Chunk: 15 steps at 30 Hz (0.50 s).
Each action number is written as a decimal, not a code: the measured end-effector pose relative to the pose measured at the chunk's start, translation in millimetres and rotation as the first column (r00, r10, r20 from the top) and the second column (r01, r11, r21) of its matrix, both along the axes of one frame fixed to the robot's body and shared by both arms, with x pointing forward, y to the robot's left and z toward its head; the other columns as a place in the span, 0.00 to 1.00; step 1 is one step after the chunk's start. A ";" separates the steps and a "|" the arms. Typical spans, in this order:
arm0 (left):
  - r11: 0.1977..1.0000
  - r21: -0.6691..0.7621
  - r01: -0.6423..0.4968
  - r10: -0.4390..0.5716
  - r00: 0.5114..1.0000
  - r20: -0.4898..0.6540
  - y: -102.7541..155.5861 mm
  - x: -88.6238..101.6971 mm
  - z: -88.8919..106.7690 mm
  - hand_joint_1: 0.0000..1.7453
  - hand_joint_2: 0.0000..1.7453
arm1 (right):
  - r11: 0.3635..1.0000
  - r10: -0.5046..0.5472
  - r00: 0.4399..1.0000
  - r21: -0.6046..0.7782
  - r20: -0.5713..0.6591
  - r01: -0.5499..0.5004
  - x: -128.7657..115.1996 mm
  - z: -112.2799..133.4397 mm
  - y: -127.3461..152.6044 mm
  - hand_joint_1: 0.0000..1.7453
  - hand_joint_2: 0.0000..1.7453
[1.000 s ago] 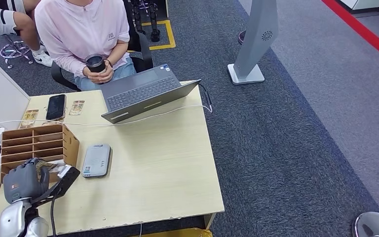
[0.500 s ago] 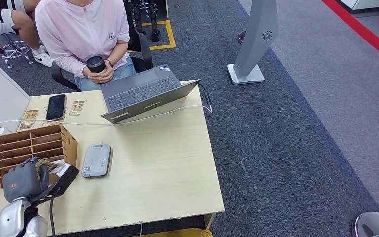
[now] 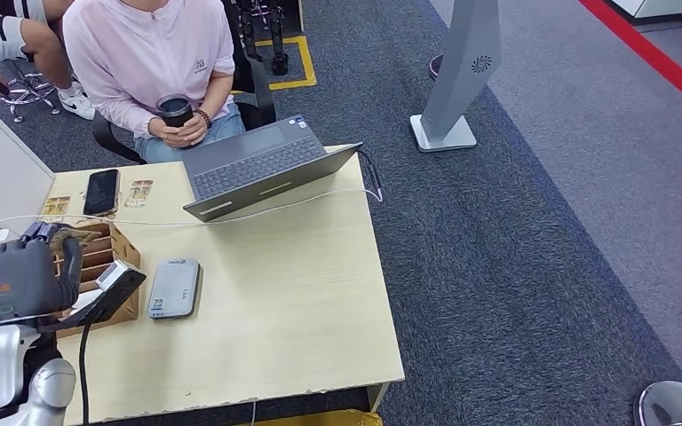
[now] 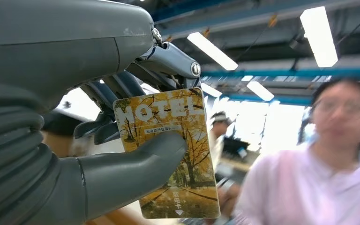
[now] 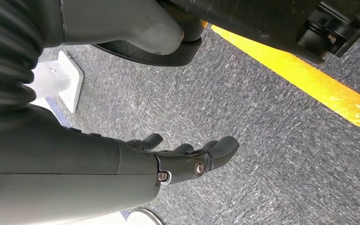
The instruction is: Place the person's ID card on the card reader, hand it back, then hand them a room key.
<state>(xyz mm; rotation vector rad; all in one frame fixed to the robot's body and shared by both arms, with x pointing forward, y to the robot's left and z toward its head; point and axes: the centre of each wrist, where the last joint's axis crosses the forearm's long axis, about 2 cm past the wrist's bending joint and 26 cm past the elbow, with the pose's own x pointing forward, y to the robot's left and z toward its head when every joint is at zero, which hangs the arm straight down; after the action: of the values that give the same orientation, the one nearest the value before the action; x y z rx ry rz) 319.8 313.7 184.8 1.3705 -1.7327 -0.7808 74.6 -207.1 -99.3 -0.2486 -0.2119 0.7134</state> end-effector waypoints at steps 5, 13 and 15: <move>0.997 0.014 0.081 -0.083 0.988 0.127 -14.4 4.7 47.7 1.00 1.00 | 1.000 -0.015 1.000 0.003 -0.002 0.015 -0.1 0.0 0.1 0.00 1.00; 0.993 0.029 0.117 -0.121 0.974 0.192 -20.3 6.7 68.4 1.00 1.00 | 1.000 -0.014 1.000 0.008 0.002 0.014 -0.2 0.0 0.5 0.00 1.00; 0.995 0.040 0.093 -0.099 0.973 0.209 -21.6 15.1 78.4 1.00 1.00 | 1.000 0.005 1.000 0.008 0.001 -0.005 -0.1 0.1 0.9 0.00 1.00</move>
<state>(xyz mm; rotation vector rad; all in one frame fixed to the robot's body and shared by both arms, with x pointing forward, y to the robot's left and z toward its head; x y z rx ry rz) 335.0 292.1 263.2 1.4411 -1.9717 -0.7378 74.4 -206.2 -99.2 -0.2410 -0.2157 0.7169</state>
